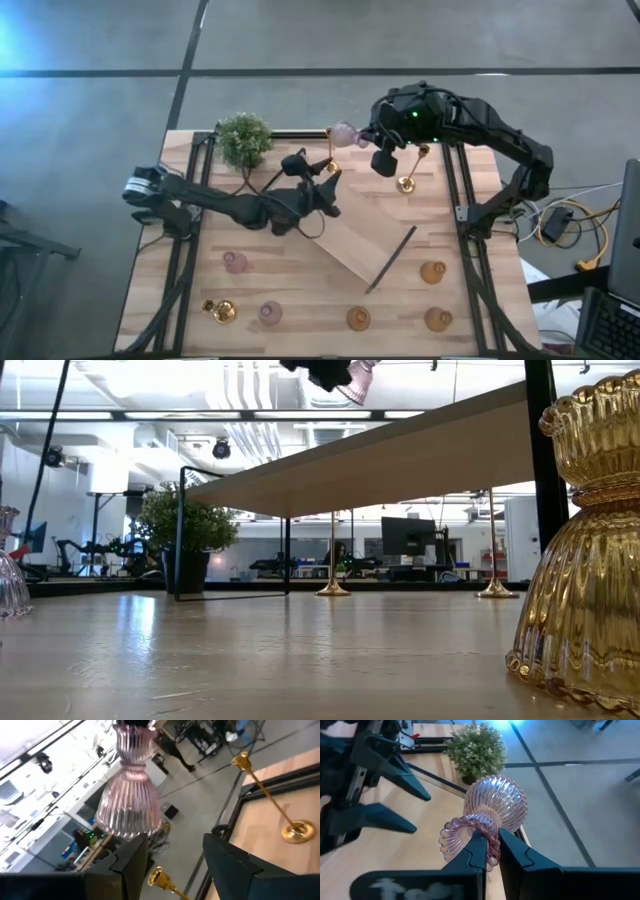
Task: Pick & Place candle stick holders
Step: Put the top pink candle holder on the shelf
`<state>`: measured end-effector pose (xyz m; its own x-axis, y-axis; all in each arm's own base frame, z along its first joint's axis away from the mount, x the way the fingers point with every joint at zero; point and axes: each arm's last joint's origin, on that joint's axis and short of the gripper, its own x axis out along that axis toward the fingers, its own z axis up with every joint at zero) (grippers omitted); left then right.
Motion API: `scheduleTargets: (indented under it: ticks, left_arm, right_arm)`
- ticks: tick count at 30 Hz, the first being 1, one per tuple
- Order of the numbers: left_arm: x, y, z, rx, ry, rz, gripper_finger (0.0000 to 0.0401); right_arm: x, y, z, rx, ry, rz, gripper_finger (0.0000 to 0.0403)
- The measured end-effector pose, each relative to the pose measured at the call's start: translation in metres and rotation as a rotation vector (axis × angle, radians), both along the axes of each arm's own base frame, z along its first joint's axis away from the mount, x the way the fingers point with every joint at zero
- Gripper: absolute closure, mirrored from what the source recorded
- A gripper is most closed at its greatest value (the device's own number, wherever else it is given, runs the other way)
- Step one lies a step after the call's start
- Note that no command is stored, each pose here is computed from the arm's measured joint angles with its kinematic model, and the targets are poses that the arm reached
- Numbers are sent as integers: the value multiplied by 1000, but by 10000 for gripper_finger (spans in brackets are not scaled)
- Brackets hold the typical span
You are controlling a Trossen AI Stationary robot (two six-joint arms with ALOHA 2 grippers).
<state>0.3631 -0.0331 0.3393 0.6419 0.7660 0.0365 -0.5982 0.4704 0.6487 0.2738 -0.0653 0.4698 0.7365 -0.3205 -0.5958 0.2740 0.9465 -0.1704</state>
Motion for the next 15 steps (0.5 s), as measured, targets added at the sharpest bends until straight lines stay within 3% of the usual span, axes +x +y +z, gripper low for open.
scheduleTargets:
  ticks: [7,15]
  left_arm:
    - [10,3,9,45,30,36,204]
    - [8,17,21,59,-30,33,204]
  right_arm:
    - [7,1,-5,16,10,1,385]
    - [14,9,-5,14,-9,32,385]
